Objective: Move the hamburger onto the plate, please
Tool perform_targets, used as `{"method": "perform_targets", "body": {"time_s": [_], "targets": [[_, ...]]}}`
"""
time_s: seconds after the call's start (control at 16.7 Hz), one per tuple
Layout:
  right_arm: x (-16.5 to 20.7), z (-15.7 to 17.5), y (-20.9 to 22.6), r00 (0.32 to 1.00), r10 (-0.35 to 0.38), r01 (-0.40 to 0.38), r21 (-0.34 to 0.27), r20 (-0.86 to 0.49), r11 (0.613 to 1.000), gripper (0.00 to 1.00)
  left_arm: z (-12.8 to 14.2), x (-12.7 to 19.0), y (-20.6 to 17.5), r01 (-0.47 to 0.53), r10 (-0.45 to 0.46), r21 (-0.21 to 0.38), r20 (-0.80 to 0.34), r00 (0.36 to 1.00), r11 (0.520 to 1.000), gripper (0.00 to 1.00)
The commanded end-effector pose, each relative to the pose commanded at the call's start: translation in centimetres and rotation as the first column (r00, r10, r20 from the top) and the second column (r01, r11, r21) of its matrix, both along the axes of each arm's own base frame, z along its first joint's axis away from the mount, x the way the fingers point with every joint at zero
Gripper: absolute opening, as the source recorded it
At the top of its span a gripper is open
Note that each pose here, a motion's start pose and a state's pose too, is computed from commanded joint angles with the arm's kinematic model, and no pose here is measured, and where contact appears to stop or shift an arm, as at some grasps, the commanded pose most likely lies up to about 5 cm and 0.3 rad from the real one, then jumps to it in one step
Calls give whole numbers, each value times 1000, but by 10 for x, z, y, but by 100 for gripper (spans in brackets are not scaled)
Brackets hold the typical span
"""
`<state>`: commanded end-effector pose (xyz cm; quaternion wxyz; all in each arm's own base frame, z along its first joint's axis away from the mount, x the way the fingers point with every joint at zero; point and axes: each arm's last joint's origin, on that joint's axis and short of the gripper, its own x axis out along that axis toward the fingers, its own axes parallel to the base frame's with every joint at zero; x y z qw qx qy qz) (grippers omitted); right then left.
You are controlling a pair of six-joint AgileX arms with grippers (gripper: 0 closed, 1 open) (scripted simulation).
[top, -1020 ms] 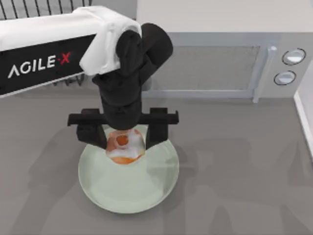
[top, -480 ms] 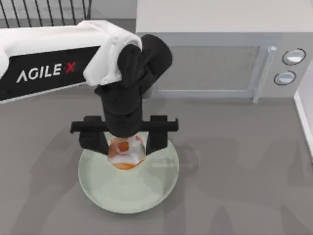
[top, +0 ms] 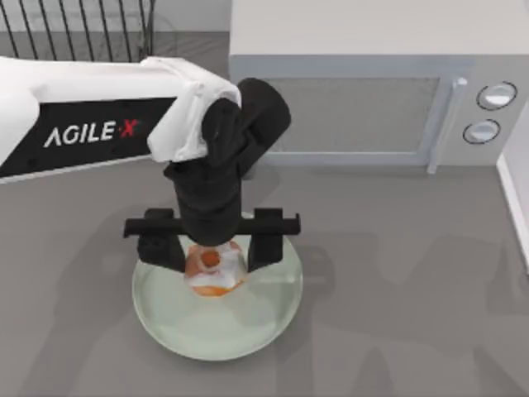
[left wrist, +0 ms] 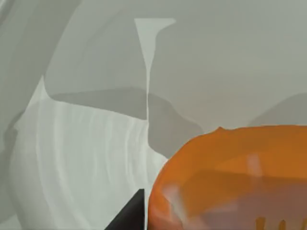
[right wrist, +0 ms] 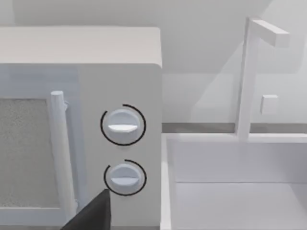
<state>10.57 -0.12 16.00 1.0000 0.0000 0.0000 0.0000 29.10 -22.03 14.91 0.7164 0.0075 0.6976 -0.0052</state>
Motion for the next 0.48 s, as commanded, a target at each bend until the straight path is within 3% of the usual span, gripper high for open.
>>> {"method": "perform_targets", "body": {"time_s": [0.48], "targets": [[0, 0, 0, 1000, 0, 0, 0, 0, 1000, 100, 0, 0, 0, 0, 0, 0, 0, 1000, 1000, 60]]}}
